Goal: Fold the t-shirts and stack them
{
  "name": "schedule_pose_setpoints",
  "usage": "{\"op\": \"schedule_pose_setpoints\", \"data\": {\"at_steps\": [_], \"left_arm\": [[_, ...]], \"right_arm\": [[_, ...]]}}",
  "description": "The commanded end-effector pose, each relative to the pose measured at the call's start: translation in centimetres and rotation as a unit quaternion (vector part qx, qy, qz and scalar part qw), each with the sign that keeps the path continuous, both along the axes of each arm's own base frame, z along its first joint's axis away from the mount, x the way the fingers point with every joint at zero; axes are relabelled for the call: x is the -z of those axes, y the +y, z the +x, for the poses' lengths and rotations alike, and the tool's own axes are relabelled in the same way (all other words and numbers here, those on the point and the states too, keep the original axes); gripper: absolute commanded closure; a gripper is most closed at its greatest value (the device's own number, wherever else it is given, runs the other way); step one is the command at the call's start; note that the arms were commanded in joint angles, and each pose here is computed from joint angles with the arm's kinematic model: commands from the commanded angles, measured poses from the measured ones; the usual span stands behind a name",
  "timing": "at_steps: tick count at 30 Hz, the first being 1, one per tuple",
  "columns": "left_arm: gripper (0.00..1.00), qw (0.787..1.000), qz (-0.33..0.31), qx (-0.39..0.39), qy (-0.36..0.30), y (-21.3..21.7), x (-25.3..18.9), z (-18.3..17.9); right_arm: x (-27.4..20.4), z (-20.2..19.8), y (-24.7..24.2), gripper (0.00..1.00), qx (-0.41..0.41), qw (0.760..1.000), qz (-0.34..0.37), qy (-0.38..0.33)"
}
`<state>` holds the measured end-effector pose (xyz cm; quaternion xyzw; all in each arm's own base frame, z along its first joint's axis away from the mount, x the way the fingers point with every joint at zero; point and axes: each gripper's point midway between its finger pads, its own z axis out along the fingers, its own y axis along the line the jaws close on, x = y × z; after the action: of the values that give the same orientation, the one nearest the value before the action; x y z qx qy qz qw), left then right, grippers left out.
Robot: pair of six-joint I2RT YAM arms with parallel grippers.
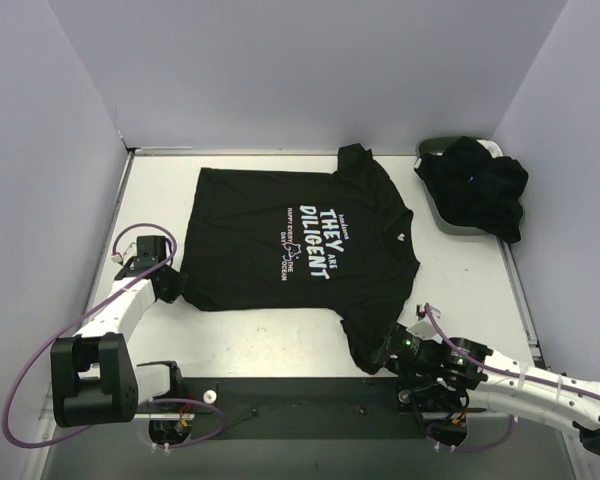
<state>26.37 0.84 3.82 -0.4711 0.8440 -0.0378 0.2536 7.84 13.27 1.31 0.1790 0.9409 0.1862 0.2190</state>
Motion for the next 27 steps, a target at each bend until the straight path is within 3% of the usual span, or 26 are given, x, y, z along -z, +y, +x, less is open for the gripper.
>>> {"op": "schedule_pose_setpoints", "data": {"at_steps": [1,13,17,21,27], "left_arm": [[1.0,1.0,0.004,0.007,-0.01,0.0,-0.6,0.3],[1.0,1.0,0.008,0.005,-0.008,0.1,-0.5,0.0],[1.0,1.0,0.009,0.004,-0.008,0.2,-0.6,-0.1],[1.0,1.0,0.01,0.005,-0.008,0.2,-0.5,-0.2],[1.0,1.0,0.013,0.004,-0.011,0.3,-0.7,-0.1]], "right_arm": [[1.2,-0.2,-0.6,0.57,0.012,1.0,-0.016,0.01],[2.4,-0.6,0.9,0.59,0.005,1.0,-0.002,0.019],[2.3,-0.6,0.9,0.71,0.002,1.0,-0.006,0.015],[2.0,-0.5,0.6,0.99,0.007,1.0,-0.011,0.009],[0.8,0.0,0.0,1.0,0.01,1.0,-0.025,-0.008]]}}
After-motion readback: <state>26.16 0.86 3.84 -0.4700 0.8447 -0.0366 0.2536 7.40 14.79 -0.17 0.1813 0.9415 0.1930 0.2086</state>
